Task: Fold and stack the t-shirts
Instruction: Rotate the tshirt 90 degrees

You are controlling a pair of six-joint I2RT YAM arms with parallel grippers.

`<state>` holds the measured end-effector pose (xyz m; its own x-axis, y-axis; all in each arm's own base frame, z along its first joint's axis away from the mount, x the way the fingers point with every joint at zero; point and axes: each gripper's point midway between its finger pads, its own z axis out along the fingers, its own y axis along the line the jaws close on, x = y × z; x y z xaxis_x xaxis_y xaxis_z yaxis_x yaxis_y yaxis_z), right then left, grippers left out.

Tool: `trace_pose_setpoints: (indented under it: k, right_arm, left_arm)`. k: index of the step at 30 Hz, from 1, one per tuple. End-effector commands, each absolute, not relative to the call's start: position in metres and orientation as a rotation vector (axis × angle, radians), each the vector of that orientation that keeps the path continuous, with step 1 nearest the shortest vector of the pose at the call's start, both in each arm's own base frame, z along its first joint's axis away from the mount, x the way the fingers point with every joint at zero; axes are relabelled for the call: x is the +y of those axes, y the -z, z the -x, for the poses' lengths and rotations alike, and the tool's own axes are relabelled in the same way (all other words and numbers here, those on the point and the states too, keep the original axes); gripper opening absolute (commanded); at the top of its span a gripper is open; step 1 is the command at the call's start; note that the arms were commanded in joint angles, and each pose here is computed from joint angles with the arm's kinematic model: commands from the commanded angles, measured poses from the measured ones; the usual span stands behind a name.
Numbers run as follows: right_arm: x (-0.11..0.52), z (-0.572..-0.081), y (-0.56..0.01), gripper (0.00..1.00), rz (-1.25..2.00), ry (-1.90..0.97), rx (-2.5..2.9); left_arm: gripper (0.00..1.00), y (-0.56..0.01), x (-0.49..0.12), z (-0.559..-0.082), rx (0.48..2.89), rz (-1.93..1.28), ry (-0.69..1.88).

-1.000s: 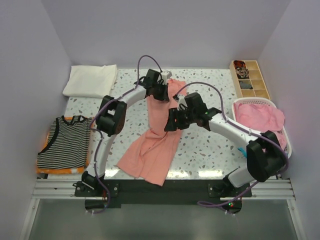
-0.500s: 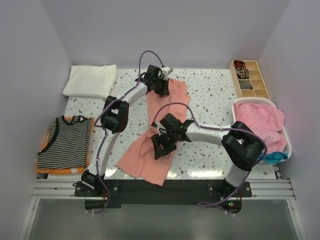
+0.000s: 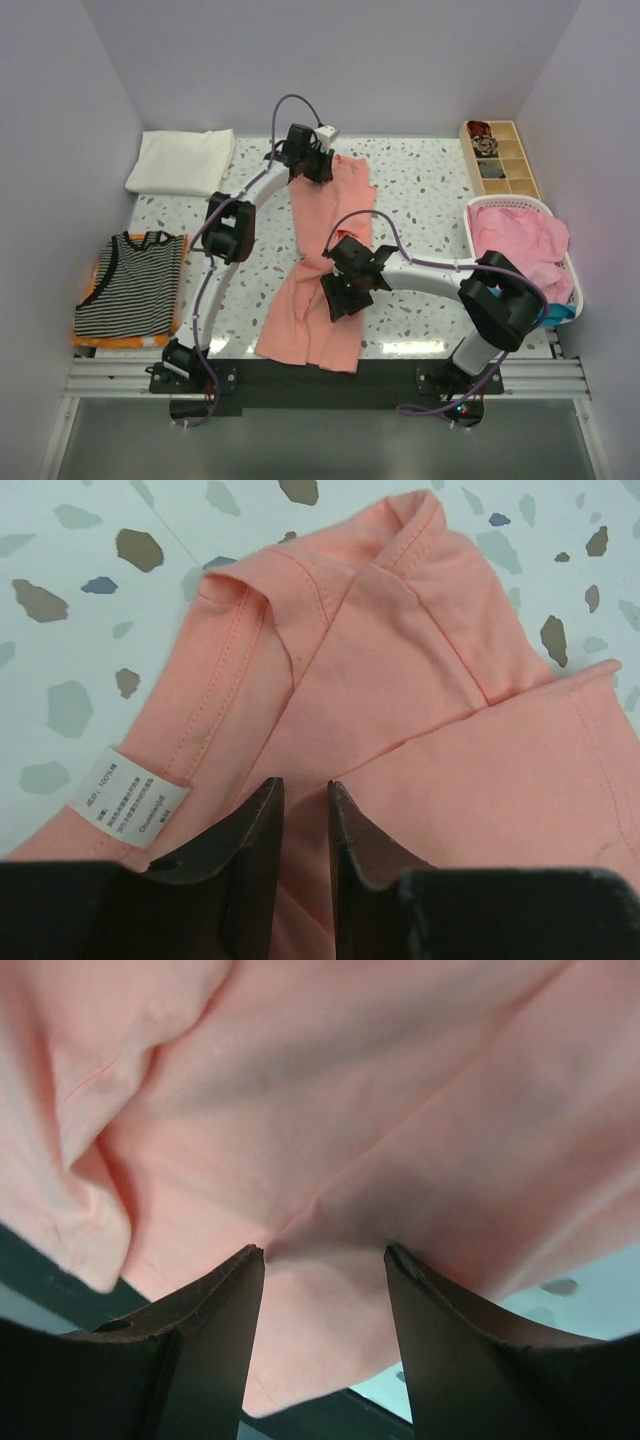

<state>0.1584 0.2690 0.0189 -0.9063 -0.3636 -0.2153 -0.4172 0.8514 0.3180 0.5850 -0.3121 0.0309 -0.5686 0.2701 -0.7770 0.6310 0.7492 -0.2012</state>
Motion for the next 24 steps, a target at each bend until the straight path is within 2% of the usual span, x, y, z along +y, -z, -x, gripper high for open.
trace_pose_setpoints:
  k: [1,7,11,12,13,14,15,18,20,21,23,24]
  right_arm:
    - [0.199,-0.171,0.0,0.57,0.556,0.008,2.906]
    - [0.2,-0.213,-0.028,0.57,0.542,0.145,2.759]
    - [0.214,-0.232,-0.064,0.57,0.511,0.033,2.645]
    - [0.218,-0.236,-0.073,0.58,0.49,-0.007,2.618]
    - [0.22,-0.24,-0.088,0.58,0.463,-0.064,2.582]
    - [0.217,-0.245,-0.096,0.58,0.429,-0.087,2.567]
    - [0.214,-0.25,-0.103,0.58,0.398,-0.095,2.546]
    - [0.199,-0.266,-0.133,0.59,0.284,-0.128,2.471]
    - [0.18,-0.28,-0.152,0.59,0.187,-0.109,2.415]
    - [0.175,-0.286,-0.16,0.6,0.151,-0.107,2.388]
    - [0.162,-0.298,-0.174,0.61,0.094,-0.103,2.342]
    - [0.16,-0.304,-0.182,0.61,0.074,-0.105,2.321]
  left_arm:
    - [0.33,-0.06,-0.282,-0.629,2.048,-0.643,0.492]
    - [0.63,-0.101,-0.259,-0.664,1.896,-0.582,0.497]
    - [0.66,-0.14,-0.257,-0.664,1.828,-0.587,0.525]
    - [0.67,-0.174,-0.258,-0.66,1.775,-0.59,0.537]
    - [0.67,-0.169,-0.26,-0.651,1.794,-0.601,0.559]
    - [0.66,-0.204,-0.259,-0.641,1.761,-0.573,0.584]
    - [0.62,-0.21,-0.26,-0.633,1.77,-0.568,0.602]
    - [0.47,-0.214,-0.265,-0.598,1.851,-0.564,0.684]
    - [0.39,-0.196,-0.268,-0.569,1.959,-0.545,0.736]
    - [0.37,-0.171,-0.267,-0.553,2.042,-0.524,0.757]
    - [0.34,-0.167,-0.271,-0.532,2.068,-0.524,0.779]
    - [0.34,-0.14,-0.269,-0.515,2.138,-0.511,0.789]
